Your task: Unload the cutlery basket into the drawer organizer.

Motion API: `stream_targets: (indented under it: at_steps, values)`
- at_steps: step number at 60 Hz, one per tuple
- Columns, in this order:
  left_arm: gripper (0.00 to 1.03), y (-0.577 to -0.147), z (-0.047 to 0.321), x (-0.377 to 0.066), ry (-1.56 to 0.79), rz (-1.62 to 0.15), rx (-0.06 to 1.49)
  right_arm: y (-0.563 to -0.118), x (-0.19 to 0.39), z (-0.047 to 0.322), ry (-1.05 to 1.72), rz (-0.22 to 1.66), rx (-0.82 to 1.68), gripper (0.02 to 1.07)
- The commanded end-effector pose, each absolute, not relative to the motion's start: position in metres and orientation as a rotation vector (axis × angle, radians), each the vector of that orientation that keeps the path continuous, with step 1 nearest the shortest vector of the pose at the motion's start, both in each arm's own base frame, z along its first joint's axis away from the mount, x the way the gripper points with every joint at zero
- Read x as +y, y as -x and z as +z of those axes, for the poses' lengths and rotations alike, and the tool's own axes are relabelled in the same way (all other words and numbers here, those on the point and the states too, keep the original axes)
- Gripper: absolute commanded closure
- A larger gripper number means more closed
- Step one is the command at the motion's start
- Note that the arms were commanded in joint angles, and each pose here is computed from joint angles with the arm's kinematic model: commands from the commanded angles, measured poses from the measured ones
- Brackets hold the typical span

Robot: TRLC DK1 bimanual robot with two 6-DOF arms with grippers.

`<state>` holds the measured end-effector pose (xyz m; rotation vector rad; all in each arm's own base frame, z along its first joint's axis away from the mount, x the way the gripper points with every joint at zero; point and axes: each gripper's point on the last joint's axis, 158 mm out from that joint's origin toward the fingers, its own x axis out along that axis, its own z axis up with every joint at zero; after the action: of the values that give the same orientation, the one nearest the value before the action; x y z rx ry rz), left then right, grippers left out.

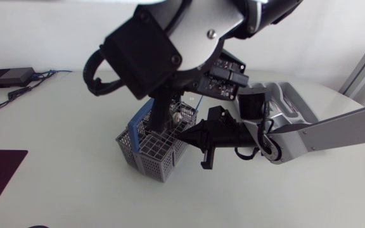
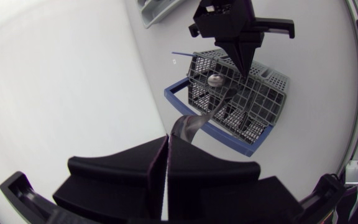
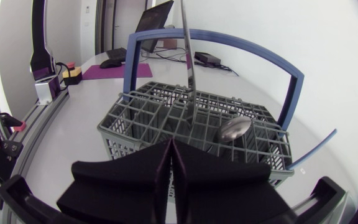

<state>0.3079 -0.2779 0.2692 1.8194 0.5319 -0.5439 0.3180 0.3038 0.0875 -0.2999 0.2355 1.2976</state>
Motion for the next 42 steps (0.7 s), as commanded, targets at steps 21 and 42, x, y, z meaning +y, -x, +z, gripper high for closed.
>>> stream_targets:
  at_steps: [21, 42]
  values:
    - [0.97, -0.306, 0.319, -0.282, -1.565, -0.479, 0.462, -0.308, 0.224, 0.174, 0.405, 1.011, 0.003, 0.76]
    - [0.97, -0.324, 0.318, -0.302, -1.184, -0.591, 0.516, -0.299, 0.181, 0.22, 0.515, 0.767, -0.093, 0.58]
